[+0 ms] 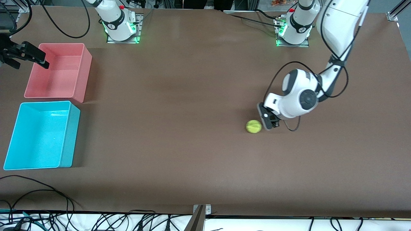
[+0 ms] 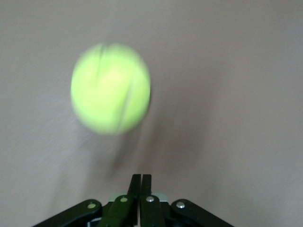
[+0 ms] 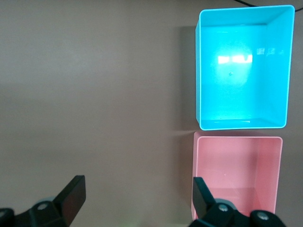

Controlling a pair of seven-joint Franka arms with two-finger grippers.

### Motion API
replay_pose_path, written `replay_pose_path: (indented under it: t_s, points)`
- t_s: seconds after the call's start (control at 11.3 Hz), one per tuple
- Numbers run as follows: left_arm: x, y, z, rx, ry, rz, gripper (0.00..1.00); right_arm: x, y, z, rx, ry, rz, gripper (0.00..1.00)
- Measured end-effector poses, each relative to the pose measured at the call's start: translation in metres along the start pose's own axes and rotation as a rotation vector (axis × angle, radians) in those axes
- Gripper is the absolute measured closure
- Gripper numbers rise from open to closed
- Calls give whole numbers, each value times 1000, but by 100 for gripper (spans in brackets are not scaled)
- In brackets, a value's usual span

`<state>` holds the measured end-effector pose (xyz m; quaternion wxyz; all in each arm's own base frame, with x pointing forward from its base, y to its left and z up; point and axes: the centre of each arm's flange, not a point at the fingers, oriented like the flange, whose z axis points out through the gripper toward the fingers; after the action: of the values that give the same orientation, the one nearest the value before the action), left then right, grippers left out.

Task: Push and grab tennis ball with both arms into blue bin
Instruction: 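Push the tennis ball with the left gripper toward the cyan bin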

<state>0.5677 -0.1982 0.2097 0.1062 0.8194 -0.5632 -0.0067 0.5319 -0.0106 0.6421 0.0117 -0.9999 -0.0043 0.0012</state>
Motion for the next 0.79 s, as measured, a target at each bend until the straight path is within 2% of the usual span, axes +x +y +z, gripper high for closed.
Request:
replay_pose_path:
  t_s: [0.35, 0.79]
  points:
    - [-24, -16, -7, -11, -8, -62, 90, 0, 0, 0, 0, 0, 0, 0]
    - [-27, -17, -7, -15, -11, -60, 88, 0, 0, 1, 0, 0, 0, 0]
